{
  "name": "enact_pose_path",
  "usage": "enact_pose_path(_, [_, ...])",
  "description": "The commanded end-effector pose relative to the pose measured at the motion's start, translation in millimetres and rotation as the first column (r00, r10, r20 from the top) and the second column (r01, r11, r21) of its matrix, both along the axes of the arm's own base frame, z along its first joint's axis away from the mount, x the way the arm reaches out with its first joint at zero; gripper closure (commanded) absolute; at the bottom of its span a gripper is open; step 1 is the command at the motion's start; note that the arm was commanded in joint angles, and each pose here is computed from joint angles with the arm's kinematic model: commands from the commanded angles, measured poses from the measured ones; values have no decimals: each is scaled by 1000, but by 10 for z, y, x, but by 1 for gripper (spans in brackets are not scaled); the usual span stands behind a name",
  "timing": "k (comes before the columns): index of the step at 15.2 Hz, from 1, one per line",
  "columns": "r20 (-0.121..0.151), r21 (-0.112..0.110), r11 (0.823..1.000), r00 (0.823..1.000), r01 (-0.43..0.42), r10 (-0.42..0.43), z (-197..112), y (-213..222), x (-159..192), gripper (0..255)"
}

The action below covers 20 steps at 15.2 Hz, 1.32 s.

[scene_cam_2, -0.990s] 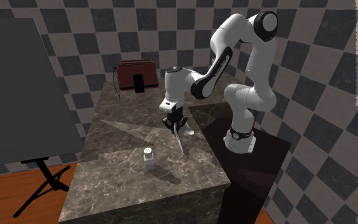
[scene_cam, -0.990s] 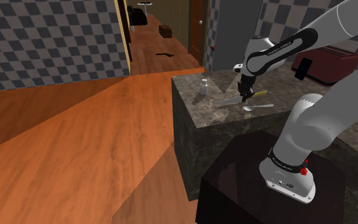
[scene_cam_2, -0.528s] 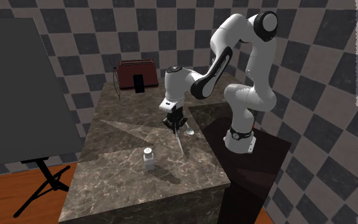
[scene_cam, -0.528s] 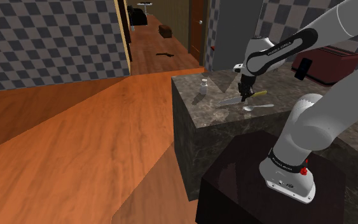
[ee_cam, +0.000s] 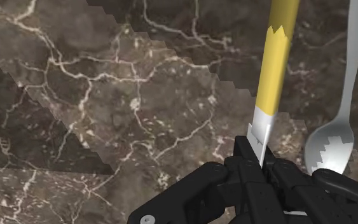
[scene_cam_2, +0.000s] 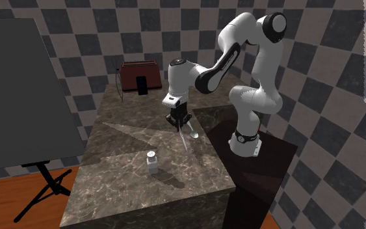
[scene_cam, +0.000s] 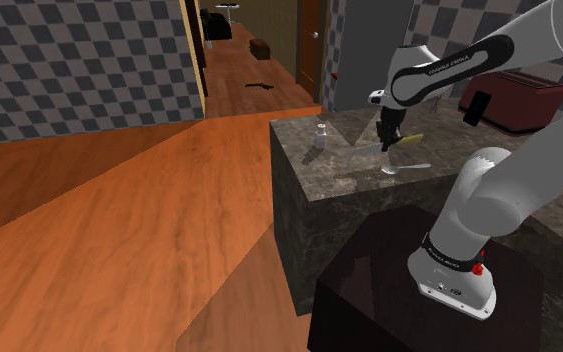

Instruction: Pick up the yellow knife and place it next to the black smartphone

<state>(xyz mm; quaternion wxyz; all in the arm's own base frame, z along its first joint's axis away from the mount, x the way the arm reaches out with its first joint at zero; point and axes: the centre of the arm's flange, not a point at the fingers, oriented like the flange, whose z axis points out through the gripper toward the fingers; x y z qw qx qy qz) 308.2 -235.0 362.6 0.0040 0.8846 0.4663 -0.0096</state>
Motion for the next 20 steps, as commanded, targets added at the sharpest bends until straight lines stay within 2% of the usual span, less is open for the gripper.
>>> enact_pose_path(1, [-1, 0, 1000, 1000, 0, 0, 112, -3, -5, 255])
enact_pose_path(20, [-1, 0, 1000, 1000, 0, 0, 1116, -3, -5, 255])
